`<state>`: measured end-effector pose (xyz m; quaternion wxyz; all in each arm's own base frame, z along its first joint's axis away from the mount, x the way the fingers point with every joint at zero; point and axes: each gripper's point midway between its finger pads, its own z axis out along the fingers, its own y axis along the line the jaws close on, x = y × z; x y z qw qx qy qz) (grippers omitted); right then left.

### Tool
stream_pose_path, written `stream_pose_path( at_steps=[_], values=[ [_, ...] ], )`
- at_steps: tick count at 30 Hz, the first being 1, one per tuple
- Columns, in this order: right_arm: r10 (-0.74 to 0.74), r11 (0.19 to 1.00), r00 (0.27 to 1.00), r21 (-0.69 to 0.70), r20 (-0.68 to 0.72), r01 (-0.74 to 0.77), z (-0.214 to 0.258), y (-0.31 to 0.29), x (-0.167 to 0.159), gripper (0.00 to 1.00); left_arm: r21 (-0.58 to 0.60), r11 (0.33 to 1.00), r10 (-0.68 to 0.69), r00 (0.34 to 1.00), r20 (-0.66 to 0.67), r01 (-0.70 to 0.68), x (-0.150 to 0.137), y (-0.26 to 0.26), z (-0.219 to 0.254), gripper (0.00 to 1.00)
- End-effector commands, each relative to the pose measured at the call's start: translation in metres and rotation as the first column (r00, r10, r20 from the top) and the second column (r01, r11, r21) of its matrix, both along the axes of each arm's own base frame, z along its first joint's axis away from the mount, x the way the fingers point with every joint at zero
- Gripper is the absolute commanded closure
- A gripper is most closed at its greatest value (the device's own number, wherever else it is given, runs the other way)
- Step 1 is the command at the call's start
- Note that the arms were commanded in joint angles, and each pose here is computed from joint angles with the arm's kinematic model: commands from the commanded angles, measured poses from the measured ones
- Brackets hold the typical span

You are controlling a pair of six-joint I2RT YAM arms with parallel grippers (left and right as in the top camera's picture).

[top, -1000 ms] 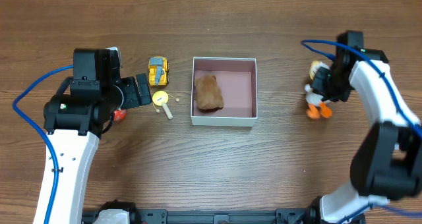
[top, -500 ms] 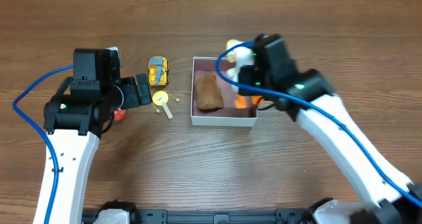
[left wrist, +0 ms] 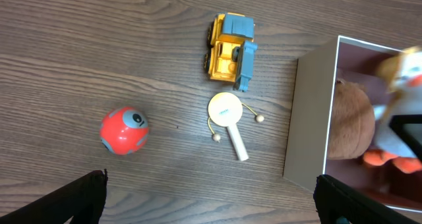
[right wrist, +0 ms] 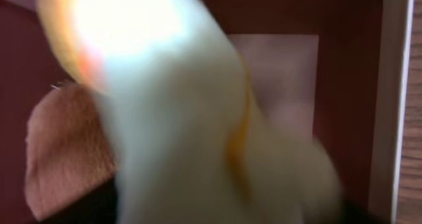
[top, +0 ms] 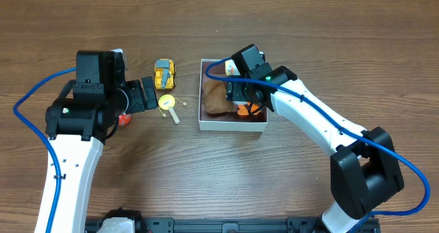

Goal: Pack container
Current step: 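Carry the duck into the box beside the bear and release, then reach the left gripper to the yellow toy truck and grasp it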

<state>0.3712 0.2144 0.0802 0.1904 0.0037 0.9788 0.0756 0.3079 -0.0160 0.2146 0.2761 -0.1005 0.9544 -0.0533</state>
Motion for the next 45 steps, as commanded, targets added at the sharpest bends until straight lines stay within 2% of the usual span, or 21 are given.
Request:
stream_pose_path(
  at_steps=[1,7,12,13,16,18,22,27,31,35,40,45],
  values=[
    [-0.022,1.0,0.999,-0.017,0.044,0.022,0.016,-0.006,0.005,0.0,0.011,1.0,-0.007,1.0,0.022,0.007,0.004,0.002,0.008,0.0],
    [-0.028,0.999,0.993,-0.03,0.118,0.032,0.054,-0.015,0.004,0.0,0.011,1.0,-0.007,1.0,0.022,0.007,0.004,0.002,0.008,0.0],
    [-0.06,0.998,0.966,0.028,0.25,0.055,0.13,-0.031,-0.006,0.0,0.011,1.0,-0.007,1.0,0.022,0.007,0.004,0.002,0.008,0.0],
    [-0.097,0.994,0.942,0.08,0.32,0.075,0.166,-0.047,-0.014,0.0,0.011,1.0,-0.007,1.0,0.022,0.007,0.004,0.002,0.008,0.0],
    [-0.165,0.984,0.914,0.124,0.371,0.128,0.198,-0.075,-0.023,0.0,-0.002,1.0,0.003,0.995,0.103,-0.003,0.021,0.001,0.019,0.0],
    [-0.231,0.971,0.894,0.141,0.384,0.191,0.212,-0.104,-0.031,0.0,-0.055,0.998,0.017,0.989,0.15,-0.009,0.03,-0.005,0.028,0.0],
    [-0.34,0.939,0.887,0.153,0.311,0.307,0.208,-0.148,-0.048,0.0,-0.075,0.997,0.015,0.984,0.18,-0.001,0.035,-0.009,0.033,0.0],
    [-0.427,0.901,0.895,0.142,0.127,0.409,0.174,-0.181,-0.066,0.0,-0.12,0.993,0.013,0.985,0.171,0.008,0.034,-0.016,0.033,0.0],
    [-0.428,0.888,0.904,0.191,0.013,0.418,0.152,-0.178,-0.07,0.0,-0.105,0.994,-0.016,0.969,0.247,0.043,0.064,-0.018,0.037,0.07],
    [-0.423,0.887,0.906,0.189,-0.029,0.421,0.141,-0.177,-0.068,0.0,-0.12,0.992,-0.011,0.992,0.122,0.025,0.086,-0.02,-0.006,0.09],
    [-0.423,0.888,0.904,0.174,-0.055,0.426,0.135,-0.177,-0.069,0.0,-0.112,0.993,-0.042,0.994,-0.097,0.031,0.111,-0.028,-0.073,0.18],
    [-0.423,0.889,0.902,0.158,-0.084,0.431,0.131,-0.177,-0.077,0.0,-0.06,0.989,-0.144,0.972,-0.188,0.135,0.129,-0.042,-0.107,0.18]
  ],
)
